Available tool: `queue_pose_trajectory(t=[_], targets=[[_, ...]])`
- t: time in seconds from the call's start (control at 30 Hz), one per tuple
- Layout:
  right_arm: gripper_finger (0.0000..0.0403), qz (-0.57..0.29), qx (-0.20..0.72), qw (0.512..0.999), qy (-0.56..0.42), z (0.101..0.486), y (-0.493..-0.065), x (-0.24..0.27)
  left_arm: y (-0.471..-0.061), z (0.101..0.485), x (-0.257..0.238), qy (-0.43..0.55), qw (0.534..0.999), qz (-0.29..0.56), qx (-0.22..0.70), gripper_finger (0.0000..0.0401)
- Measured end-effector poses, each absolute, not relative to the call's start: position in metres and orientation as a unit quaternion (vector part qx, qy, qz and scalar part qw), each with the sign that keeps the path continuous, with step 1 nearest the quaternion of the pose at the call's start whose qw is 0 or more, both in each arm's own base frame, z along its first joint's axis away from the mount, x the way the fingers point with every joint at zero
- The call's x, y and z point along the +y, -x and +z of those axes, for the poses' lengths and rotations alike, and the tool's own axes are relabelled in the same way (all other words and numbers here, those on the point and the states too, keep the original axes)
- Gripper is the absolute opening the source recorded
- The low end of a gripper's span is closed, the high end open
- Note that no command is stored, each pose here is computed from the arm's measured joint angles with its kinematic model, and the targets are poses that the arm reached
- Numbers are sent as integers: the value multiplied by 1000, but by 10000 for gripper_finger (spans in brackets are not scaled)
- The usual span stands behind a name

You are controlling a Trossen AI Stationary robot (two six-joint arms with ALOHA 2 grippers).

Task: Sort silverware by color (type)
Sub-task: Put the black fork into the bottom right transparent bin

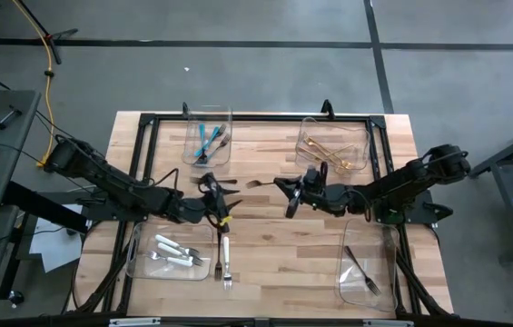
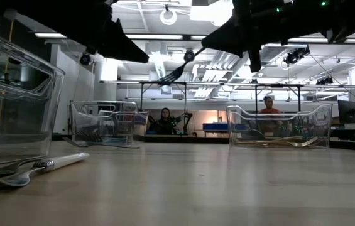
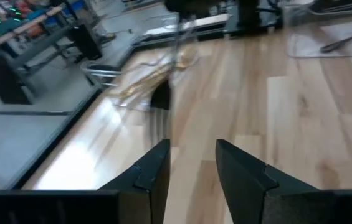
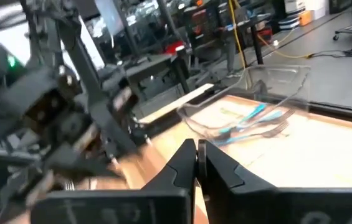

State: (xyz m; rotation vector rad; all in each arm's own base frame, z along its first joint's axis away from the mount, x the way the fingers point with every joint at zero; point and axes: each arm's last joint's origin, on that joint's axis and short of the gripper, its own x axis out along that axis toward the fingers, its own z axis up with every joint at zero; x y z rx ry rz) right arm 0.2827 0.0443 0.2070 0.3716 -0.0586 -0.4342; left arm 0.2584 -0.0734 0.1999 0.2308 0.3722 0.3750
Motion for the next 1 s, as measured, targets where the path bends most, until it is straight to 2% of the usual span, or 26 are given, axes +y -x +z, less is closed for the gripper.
queue_pose_trajectory(t=[0.27, 0.5, 0.6, 0.8, 0.87, 1.0], targets=[[2, -236, 2, 960, -153, 216, -271, 47, -221, 224, -79, -120, 948, 229, 185, 144], [2, -237, 27, 964, -122, 217, -266, 50, -184, 223, -75, -76, 966, 218, 120, 147], [1, -225, 41, 968, -105, 215, -266, 50, -174, 219, -73, -58, 980, 169, 83, 147], [1, -158, 44, 982, -92, 217, -269, 49, -161, 205, -73, -62, 995, -69, -38, 146], [1, -139, 46, 985, -88, 218, -269, 49, -157, 201, -69, -58, 992, -90, -68, 146], [1, -121, 48, 988, -81, 218, -270, 50, -155, 194, -60, -54, 995, -62, -63, 146]])
